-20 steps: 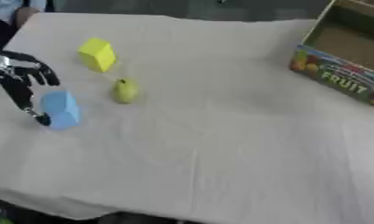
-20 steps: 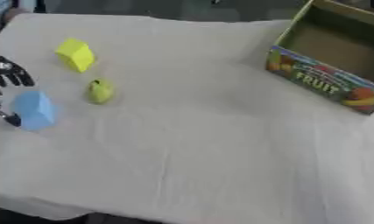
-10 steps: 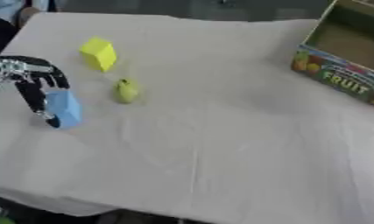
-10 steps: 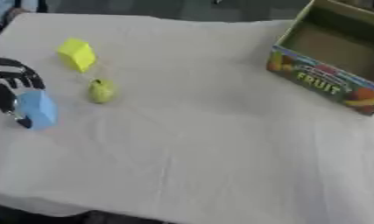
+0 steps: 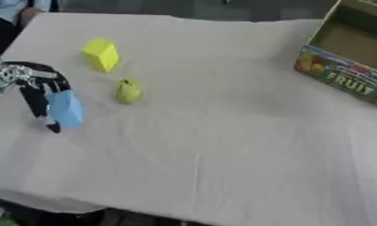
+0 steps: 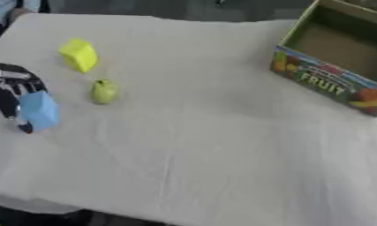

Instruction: Pick up the objects with one hand, pass them to the other hand, and then place them into the box on the other side of the table.

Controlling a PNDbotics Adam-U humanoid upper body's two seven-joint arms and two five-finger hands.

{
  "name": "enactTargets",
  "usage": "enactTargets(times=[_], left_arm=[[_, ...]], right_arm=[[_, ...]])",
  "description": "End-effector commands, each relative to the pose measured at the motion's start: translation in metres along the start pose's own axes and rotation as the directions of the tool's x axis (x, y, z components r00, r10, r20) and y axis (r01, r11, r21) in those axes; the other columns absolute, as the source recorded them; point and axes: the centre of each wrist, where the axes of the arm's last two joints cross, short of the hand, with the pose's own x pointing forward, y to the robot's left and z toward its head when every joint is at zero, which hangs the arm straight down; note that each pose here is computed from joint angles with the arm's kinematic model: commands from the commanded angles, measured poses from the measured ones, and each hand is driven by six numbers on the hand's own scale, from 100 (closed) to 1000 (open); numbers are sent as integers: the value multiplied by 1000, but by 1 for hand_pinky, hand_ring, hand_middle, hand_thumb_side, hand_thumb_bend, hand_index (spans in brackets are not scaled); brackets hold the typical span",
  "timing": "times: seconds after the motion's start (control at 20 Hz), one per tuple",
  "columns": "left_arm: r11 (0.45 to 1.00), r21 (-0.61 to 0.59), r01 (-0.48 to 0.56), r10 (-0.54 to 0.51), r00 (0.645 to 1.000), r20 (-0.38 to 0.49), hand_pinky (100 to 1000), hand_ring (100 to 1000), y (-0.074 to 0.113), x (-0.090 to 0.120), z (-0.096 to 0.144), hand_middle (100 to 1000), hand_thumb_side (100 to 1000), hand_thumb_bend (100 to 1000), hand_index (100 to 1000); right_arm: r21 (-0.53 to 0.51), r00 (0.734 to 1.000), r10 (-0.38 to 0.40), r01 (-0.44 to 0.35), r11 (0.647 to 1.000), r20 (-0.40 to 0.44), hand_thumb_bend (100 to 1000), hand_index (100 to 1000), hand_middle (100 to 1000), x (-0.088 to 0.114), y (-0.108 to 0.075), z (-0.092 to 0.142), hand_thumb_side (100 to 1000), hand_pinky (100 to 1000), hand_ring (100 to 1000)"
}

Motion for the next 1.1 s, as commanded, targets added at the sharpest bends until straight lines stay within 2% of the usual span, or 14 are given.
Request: enactTargets(times=[0.05, 0.3, 0.45, 0.7, 0.95, 1.1], left_arm=[[999, 31, 6, -5, 1000, -31, 802, 847, 9, -8, 10, 772, 100, 790, 738], [999, 29, 14, -13, 999, -45, 786, 832, 9, -9, 12, 751, 100, 755, 671], [1000, 24, 13, -11, 998, -54, 777, 817, 9, -11, 13, 724, 100, 671, 634], [1000, 27, 6, -4, 998, -58, 749, 787, 11, -11, 17, 698, 100, 612, 562], [989, 146, -11, 15, 999, -28, 723, 759, 23, -13, 46, 675, 100, 539, 524], [960, 277, -35, 32, 999, 15, 716, 749, 36, -8, 73, 663, 100, 498, 520]], right_arm=[[-6, 1000, 20, -20, 1000, 22, 100, 882, 852, 8, -6, -4, 573, 1000, 1000], [-4, 1000, 19, -19, 1000, 24, 100, 883, 852, 8, -6, -4, 572, 1000, 1000], [-4, 1000, 17, -17, 1000, 25, 100, 883, 852, 8, -5, -4, 573, 1000, 1000], [-3, 999, 17, -17, 1000, 27, 100, 883, 853, 9, -5, -4, 572, 1000, 1000], [-6, 999, 20, -20, 1000, 34, 100, 883, 853, 11, -6, -5, 570, 1000, 1000], [-4, 999, 20, -19, 1000, 40, 100, 884, 853, 12, -6, -6, 570, 1000, 1000]])
